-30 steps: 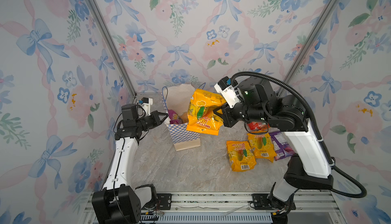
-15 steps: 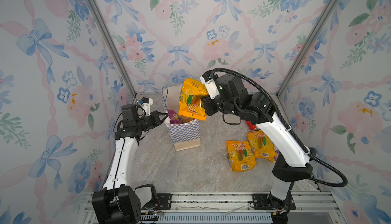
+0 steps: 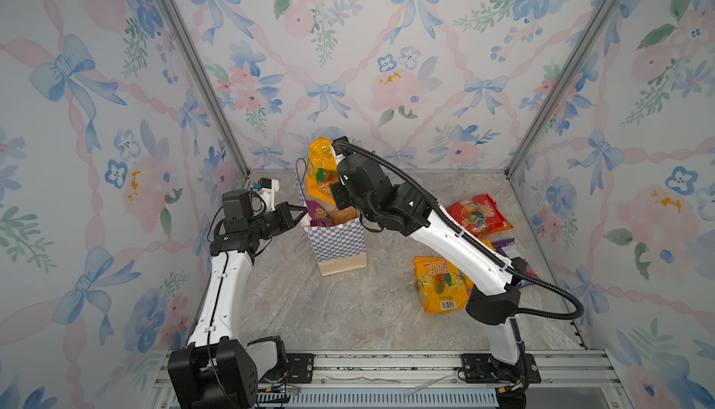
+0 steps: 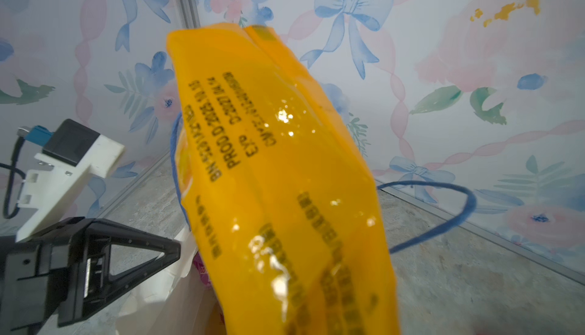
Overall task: Place the snacks into the paper bag
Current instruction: Place the snack in the paper bag.
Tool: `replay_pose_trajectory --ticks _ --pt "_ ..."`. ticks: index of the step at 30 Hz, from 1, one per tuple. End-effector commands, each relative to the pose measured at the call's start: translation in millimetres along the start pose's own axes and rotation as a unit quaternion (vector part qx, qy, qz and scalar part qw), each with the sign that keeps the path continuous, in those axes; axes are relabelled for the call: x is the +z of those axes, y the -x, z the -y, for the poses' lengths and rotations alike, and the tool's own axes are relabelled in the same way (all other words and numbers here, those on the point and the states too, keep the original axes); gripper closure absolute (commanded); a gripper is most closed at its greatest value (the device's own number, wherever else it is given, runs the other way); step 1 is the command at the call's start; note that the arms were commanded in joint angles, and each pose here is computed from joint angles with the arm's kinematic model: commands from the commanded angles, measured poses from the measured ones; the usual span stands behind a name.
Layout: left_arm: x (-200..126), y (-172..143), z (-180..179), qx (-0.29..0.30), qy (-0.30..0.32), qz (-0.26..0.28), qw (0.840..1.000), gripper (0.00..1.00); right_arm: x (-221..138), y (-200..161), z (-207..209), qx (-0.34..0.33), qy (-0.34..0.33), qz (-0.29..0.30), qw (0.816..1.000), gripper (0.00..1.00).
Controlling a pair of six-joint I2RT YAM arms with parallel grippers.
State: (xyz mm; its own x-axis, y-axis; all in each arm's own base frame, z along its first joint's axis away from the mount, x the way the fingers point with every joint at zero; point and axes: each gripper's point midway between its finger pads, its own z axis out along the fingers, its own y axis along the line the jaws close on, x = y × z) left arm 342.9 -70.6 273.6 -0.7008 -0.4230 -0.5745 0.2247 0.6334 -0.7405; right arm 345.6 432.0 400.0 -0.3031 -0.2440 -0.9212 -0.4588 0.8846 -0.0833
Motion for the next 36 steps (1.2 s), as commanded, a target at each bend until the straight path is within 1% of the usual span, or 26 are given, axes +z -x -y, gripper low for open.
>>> replay_pose_trajectory --ticks 1,6,16,17,19,22,24,33,34,35,36 --pt "-4.8 2.5 6.6 0.021 -0.002 0.010 1.000 1.00 -19.8 50.3 19.5 0.045 -0.042 0.088 0.994 1.00" --pt "-3.5 2.5 5.3 0.021 -0.002 0.008 1.000 1.00 -9.7 40.8 25.5 0.026 -0.078 0.078 0.994 1.00" --pt "-1.1 3.1 1.6 0.019 0.002 0.005 1.000 1.00 -0.3 33.9 29.2 0.021 -0.090 0.071 0.993 1.00" --pt "-1.2 3.7 2.0 0.019 0.002 0.006 1.000 1.00 0.5 33.6 29.8 0.021 -0.089 0.070 0.993 0.99" --pt "-1.1 4.2 2.0 0.019 0.002 0.006 1.000 1.00 0.7 33.4 30.8 0.021 -0.088 0.069 0.994 0.89" --pt "-1.7 5.0 3.2 0.020 0.001 0.007 1.000 1.00 0.6 33.0 31.0 0.021 -0.084 0.067 0.994 0.87" --pt "-1.9 4.8 3.4 0.019 0.001 0.008 1.000 1.00 -0.2 34.2 31.9 0.023 -0.083 0.069 0.994 0.88" --pt "-4.0 5.0 5.4 0.021 0.002 0.011 1.000 1.00 6.4 26.0 30.0 0.018 -0.082 0.059 0.995 0.88" --pt "-3.8 4.9 5.3 0.020 0.001 0.011 1.000 1.00 7.7 24.6 29.4 0.017 -0.082 0.057 0.995 0.87" --pt "-3.6 5.5 5.1 0.021 0.002 0.011 1.000 1.00 8.5 23.8 28.9 0.016 -0.082 0.056 0.995 0.83" --pt "-3.5 5.9 5.2 0.021 0.002 0.011 1.000 1.00 8.6 23.6 28.7 0.015 -0.082 0.056 0.995 0.77"
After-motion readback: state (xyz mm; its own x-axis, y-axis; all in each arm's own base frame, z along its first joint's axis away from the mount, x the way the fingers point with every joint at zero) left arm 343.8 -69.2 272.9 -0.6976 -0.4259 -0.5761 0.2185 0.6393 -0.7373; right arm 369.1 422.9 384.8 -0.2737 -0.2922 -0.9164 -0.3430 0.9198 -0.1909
